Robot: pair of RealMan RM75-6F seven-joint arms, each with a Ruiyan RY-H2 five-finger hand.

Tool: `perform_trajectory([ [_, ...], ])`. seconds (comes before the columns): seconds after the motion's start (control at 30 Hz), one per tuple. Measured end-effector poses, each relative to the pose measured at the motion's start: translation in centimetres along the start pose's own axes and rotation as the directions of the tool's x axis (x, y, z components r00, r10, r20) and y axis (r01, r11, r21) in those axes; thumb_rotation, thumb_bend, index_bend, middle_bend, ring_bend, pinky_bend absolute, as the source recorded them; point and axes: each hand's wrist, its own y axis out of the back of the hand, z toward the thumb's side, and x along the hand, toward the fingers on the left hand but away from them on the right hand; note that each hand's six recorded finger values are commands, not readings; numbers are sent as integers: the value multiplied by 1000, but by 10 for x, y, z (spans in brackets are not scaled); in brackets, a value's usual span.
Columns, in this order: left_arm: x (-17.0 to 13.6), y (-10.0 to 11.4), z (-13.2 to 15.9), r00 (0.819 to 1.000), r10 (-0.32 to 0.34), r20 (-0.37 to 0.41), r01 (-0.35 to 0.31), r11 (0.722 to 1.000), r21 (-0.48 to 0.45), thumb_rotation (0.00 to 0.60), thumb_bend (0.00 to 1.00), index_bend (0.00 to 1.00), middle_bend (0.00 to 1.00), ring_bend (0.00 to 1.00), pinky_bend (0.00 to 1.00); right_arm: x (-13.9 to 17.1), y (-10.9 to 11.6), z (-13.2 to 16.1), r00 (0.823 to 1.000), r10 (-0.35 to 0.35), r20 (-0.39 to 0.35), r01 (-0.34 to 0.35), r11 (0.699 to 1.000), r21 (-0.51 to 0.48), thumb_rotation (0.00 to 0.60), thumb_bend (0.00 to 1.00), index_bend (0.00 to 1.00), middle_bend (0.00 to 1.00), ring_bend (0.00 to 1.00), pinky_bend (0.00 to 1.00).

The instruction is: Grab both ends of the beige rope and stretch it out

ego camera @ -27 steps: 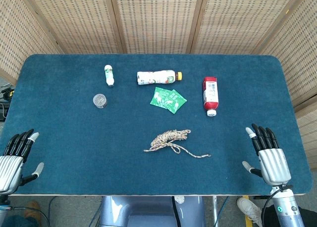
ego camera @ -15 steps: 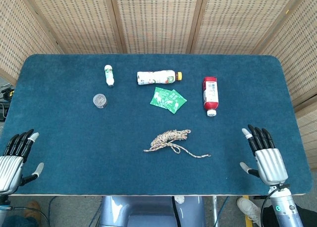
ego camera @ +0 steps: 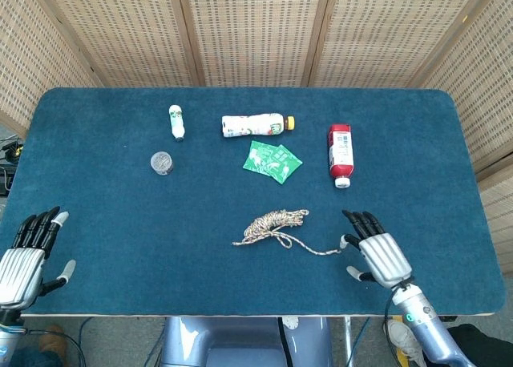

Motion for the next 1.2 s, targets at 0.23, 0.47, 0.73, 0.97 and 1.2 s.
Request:
perform_trajectory([
  [0.23, 4, -6, 0, 1000, -16, -16, 17, 1000, 15, 600, 365, 0, 0, 0, 0, -31, -28, 20, 994, 104, -17, -104, 995, 1, 600, 271, 439, 0, 0, 0],
  [0.47, 6, -11, 3, 999, -27, -18, 27, 999, 27, 600, 365, 0, 0, 0, 0, -52, -49, 26, 988, 156, 0, -156, 987, 40, 600, 302, 439, 0, 0, 0],
  [0.73, 8, -15, 6, 999, -37, -19, 37, 999, 34, 600, 364, 0, 0, 0, 0, -66, -58, 22, 984, 173, 29, -175, 981, 82, 600, 316, 453, 0, 0, 0],
  [0.97, 9, -19, 8, 999, -45, -21, 46, 998, 39, 600, 364, 0, 0, 0, 0, -69, -62, 17, 983, 177, 46, -181, 979, 91, 600, 338, 488, 0, 0, 0],
  [1.2, 8, -20, 9, 998, -54, -15, 55, 998, 37, 600, 364, 0, 0, 0, 0, -68, -64, 12, 980, 189, 61, -194, 976, 94, 600, 359, 488, 0, 0, 0],
])
